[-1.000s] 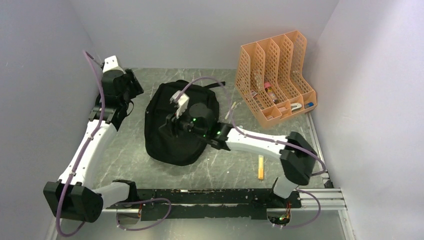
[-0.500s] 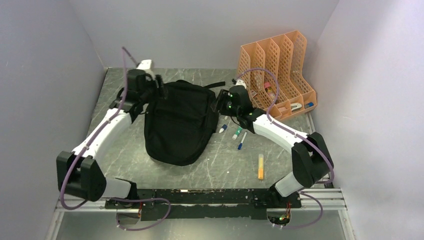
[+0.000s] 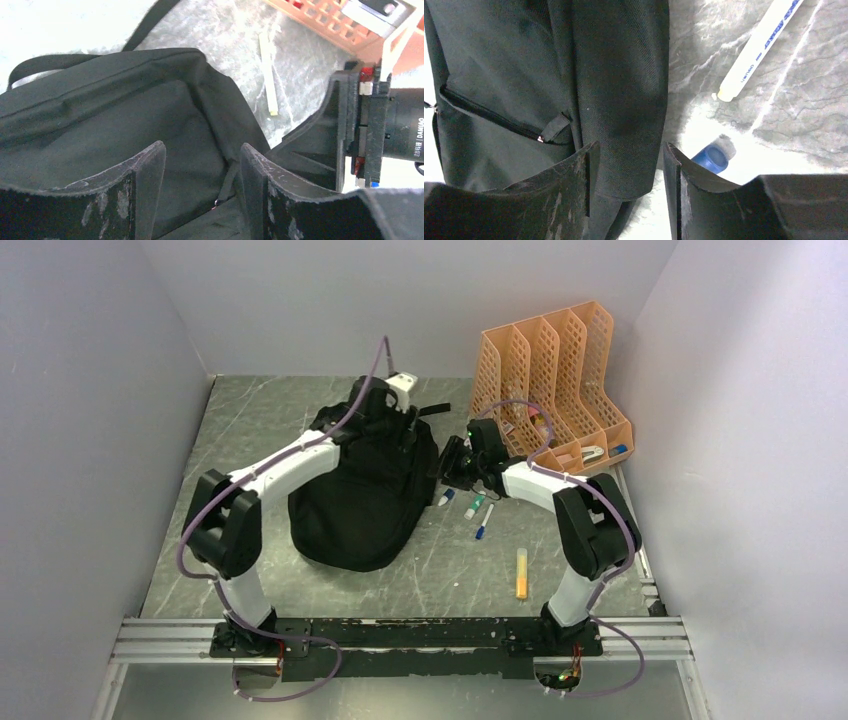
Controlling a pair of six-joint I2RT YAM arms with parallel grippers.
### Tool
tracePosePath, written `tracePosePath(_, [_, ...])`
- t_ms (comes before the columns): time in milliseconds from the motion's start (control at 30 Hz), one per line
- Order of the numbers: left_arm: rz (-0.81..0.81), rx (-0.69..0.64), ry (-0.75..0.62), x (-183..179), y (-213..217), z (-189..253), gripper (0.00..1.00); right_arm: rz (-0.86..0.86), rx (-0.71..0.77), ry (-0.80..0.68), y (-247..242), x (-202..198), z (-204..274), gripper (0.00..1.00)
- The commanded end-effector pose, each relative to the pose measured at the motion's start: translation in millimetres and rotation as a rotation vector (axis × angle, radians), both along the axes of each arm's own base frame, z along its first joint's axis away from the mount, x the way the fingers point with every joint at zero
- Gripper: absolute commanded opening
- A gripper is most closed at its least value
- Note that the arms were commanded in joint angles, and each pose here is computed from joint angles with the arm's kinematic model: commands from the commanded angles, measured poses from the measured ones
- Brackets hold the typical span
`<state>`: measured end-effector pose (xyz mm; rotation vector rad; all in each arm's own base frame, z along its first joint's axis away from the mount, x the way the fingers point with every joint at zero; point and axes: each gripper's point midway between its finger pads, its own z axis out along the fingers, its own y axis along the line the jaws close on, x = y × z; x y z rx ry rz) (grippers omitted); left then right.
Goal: Pack the student bag
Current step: Unzip the student bag at the center of the board.
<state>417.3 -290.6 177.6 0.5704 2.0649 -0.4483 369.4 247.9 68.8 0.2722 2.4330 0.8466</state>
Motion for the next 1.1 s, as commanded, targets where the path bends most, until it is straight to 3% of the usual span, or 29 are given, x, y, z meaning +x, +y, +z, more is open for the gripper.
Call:
tracePosePath(0, [-0.122, 0.094, -0.04, -7.5, -26.4, -0.2, 0.61, 0.034, 0.064, 0.005, 7.4, -1.7, 1.5, 0.52])
tracePosePath(300, [-0.105, 0.232, 0.039, -32.7, -15.0, -31.1, 0.62, 0.036, 0.073, 0.016, 5.3, -3.4, -3.3, 0.51])
tracePosePath(467, [-0.129, 0.236, 0.08, -47.2, -12.0, -45.9, 0.62, 0.038, 0.073, 0.025, 4.5, -5.0, -8.8, 0.49])
tracePosePath(1067, [-0.149, 0.314, 0.117, -33.8, -23.1, -77.3, 0.57, 0.055, 0.072, 0.037, 4.3, -9.9, -14.3, 0.48])
